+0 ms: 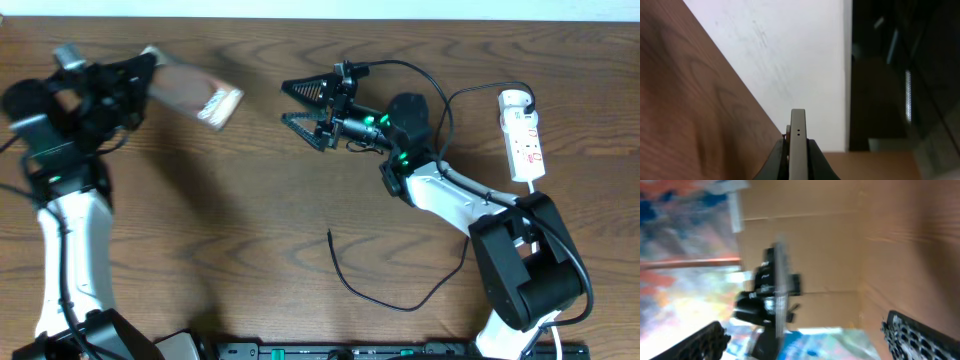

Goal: Plug charger to phone and switch on socket
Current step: 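Open the right gripper and carry the phone left with the left gripper, then lower the right gripper onto the black cable's plug end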

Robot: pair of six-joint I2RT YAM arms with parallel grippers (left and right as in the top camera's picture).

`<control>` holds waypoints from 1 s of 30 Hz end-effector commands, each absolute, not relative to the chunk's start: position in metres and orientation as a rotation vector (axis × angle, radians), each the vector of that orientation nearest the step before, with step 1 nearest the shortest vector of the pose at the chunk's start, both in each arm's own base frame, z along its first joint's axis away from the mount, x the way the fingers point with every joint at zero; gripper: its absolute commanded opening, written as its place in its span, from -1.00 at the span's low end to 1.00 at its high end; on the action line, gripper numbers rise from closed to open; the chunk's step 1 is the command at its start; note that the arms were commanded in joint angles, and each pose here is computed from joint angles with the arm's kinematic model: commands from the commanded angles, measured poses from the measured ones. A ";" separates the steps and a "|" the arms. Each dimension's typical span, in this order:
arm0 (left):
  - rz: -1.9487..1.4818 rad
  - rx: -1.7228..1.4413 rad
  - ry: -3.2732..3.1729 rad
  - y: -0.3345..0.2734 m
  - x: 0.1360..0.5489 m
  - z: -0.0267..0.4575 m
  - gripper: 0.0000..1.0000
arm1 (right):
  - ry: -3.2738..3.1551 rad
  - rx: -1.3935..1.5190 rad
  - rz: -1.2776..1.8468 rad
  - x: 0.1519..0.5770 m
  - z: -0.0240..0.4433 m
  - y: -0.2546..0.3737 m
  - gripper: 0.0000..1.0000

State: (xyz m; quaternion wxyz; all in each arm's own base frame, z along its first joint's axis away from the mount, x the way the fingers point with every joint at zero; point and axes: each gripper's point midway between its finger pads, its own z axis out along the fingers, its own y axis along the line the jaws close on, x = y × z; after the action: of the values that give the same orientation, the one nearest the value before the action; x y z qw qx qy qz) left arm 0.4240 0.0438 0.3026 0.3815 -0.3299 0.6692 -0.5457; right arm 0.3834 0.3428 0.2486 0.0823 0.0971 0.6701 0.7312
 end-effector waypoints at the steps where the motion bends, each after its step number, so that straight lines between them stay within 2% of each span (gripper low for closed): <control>1: -1.612 -0.573 1.804 0.027 0.386 0.322 -0.86 | 2.085 0.073 2.029 0.382 0.232 0.342 0.98; 7: -1.693 -0.331 1.851 0.015 0.360 0.334 -0.85 | 2.422 0.016 1.654 0.387 0.183 0.339 0.98; 11: -1.675 -0.256 1.852 0.013 0.357 0.334 -0.85 | 2.654 0.021 1.186 0.387 0.158 0.308 0.99; 15: -1.639 -0.204 1.843 0.013 0.357 0.334 -0.85 | 2.839 0.022 0.705 0.370 0.135 0.265 0.99; 21: -1.617 -0.174 1.837 0.013 0.357 0.334 -0.85 | 3.043 -0.039 0.475 0.319 0.100 0.254 0.98; 30: -1.604 -0.159 1.833 0.014 0.356 0.335 -0.86 | 3.219 -0.203 0.280 0.258 0.052 0.286 0.98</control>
State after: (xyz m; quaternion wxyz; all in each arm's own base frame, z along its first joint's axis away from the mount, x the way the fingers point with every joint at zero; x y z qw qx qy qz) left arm 0.3603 0.0146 0.3303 0.3396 -0.0806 0.7042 -0.6183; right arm 0.2758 0.2831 0.0749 -0.0314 -0.0479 0.9899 0.1293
